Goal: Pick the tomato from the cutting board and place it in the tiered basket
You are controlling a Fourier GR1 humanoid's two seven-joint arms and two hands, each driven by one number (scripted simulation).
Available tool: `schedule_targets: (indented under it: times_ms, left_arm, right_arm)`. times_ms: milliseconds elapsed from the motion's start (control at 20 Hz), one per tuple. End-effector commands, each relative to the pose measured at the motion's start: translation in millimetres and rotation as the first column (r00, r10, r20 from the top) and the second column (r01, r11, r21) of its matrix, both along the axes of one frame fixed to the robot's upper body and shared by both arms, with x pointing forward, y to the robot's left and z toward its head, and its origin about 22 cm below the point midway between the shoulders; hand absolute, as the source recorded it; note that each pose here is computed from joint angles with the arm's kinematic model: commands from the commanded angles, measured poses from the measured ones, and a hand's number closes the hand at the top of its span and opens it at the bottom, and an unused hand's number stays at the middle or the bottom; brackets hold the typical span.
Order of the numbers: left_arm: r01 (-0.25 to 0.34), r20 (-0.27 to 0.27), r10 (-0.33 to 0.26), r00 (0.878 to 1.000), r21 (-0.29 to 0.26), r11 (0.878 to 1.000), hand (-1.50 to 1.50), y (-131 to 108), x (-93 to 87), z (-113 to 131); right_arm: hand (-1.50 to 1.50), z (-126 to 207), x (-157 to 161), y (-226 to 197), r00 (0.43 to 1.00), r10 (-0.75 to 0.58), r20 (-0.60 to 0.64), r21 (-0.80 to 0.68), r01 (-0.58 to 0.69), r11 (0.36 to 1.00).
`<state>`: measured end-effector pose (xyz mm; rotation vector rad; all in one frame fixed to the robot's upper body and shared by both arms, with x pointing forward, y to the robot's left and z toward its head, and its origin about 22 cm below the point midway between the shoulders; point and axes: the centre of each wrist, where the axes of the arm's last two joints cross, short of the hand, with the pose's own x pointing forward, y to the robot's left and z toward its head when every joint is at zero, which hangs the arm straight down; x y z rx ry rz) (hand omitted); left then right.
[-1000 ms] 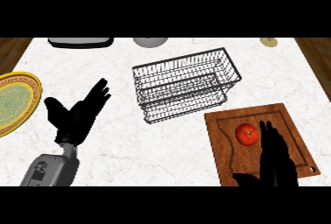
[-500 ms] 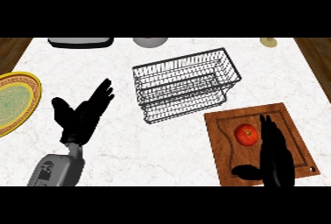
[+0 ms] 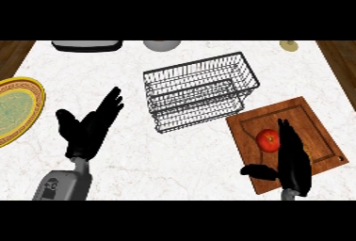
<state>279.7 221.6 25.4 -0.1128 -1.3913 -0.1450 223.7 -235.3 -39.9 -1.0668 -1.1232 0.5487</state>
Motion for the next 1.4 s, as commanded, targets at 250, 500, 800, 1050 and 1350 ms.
schedule_targets:
  times_ms: [250, 500, 800, 1050, 1350]
  left_arm:
    - [0.000, 0.003, 0.000, 1.000, 0.007, 1.000, 0.00, 0.8, -9.4, -5.3]
    - [-0.004, 0.008, 0.004, 1.000, 0.002, 1.000, 0.00, 0.1, -3.4, 11.4]
    - [0.010, -0.003, -0.010, 1.000, -0.003, 1.000, 0.00, -1.4, -8.2, -4.7]
    - [0.004, -0.006, -0.004, 1.000, -0.006, 1.000, 0.00, -0.6, -14.6, -3.0]
    - [-0.012, -0.005, 0.012, 1.000, 0.008, 1.000, 0.00, 7.3, -2.5, -3.7]
  right_arm:
    - [-1.50, -19.3, 21.9, -0.3, 0.998, 0.052, -0.038, -0.004, -0.052, 0.999]
    - [1.50, -28.8, 21.1, 4.3, 0.985, 0.170, 0.015, -0.013, -0.169, 0.985]
    - [1.50, -32.1, 21.3, -3.1, 0.986, 0.164, 0.041, -0.054, -0.162, 0.985]
    - [1.50, -24.1, 7.7, 7.9, 0.979, 0.189, 0.083, -0.022, -0.187, 0.982]
    - [1.50, -4.5, -30.0, -24.9, 0.905, 0.327, -0.271, -0.083, -0.360, 0.929]
